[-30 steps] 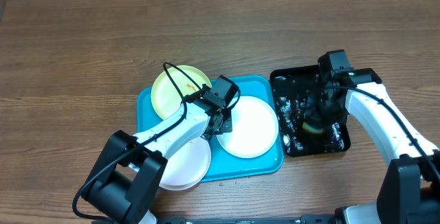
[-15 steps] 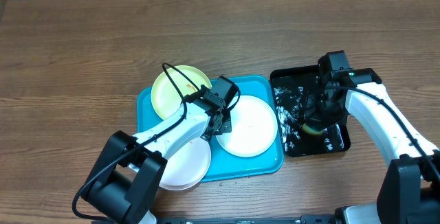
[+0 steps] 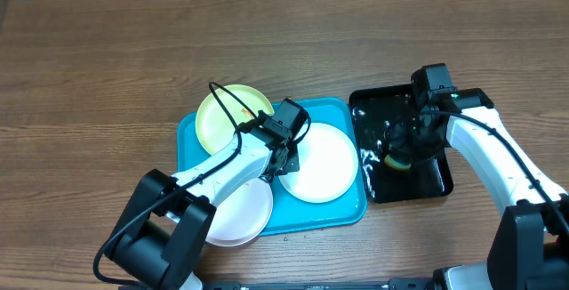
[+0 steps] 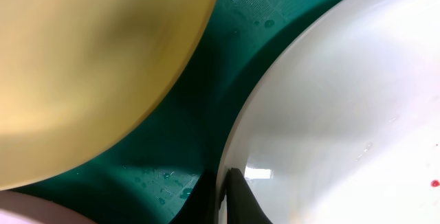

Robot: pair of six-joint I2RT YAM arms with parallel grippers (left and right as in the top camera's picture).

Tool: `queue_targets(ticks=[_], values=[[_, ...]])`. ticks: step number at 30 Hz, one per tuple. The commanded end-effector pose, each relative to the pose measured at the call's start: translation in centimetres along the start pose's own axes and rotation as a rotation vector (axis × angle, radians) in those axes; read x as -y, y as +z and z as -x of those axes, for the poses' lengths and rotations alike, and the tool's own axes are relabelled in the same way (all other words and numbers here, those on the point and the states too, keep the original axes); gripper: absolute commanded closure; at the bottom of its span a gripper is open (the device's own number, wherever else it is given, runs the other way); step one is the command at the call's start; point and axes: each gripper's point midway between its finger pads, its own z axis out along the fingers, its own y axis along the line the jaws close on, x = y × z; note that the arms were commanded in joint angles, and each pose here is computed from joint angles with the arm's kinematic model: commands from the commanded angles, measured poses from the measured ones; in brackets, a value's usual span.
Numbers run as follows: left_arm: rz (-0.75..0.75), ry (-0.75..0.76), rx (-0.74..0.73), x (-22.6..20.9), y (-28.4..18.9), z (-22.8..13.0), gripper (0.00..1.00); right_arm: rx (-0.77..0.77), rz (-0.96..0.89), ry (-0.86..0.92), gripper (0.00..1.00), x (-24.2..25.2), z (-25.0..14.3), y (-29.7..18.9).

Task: Clean dirty plates on tray and stack at the side
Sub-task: 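Scrub the green sponge in the black tray with the right gripper, then move the sponge onto the white plate and wipe it, right gripper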

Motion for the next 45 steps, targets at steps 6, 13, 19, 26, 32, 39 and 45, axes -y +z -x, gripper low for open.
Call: queue_targets(ticks=[6, 13, 19, 26, 32, 39, 45], values=[[0.097, -0.015, -0.027, -2.3, 1.4, -1.1, 0.96, -0.087, 0.508, -0.250, 0.96, -9.1, -2.3, -2.7], [0.094, -0.013, -0.027, -2.2, 1.4, -1.1, 0.96, -0.056, 0.425, -0.434, 0.96, -12.6, -4.3, -1.2], [0.098, -0.011, -0.031, -2.3, 1.4, -1.2, 0.96, -0.023, 0.328, -0.428, 0.96, -15.6, -6.2, 0.6], [0.104, -0.010, -0.034, -2.5, 1.4, -1.3, 0.96, 0.006, 0.318, -0.382, 0.96, -16.8, -6.7, 3.0], [0.104, -0.011, -0.034, -2.5, 1.4, -1.3, 0.96, -0.009, 0.325, -0.378, 0.96, -16.8, -7.1, 5.4], [0.104, -0.010, -0.035, -2.5, 1.4, -1.3, 0.96, -0.023, 0.323, -0.380, 0.96, -16.6, -7.3, 7.4], [0.103, -0.011, -0.034, -2.4, 1.4, -1.3, 0.96, -0.034, 0.311, -0.377, 0.96, -16.6, -7.2, 9.1]])
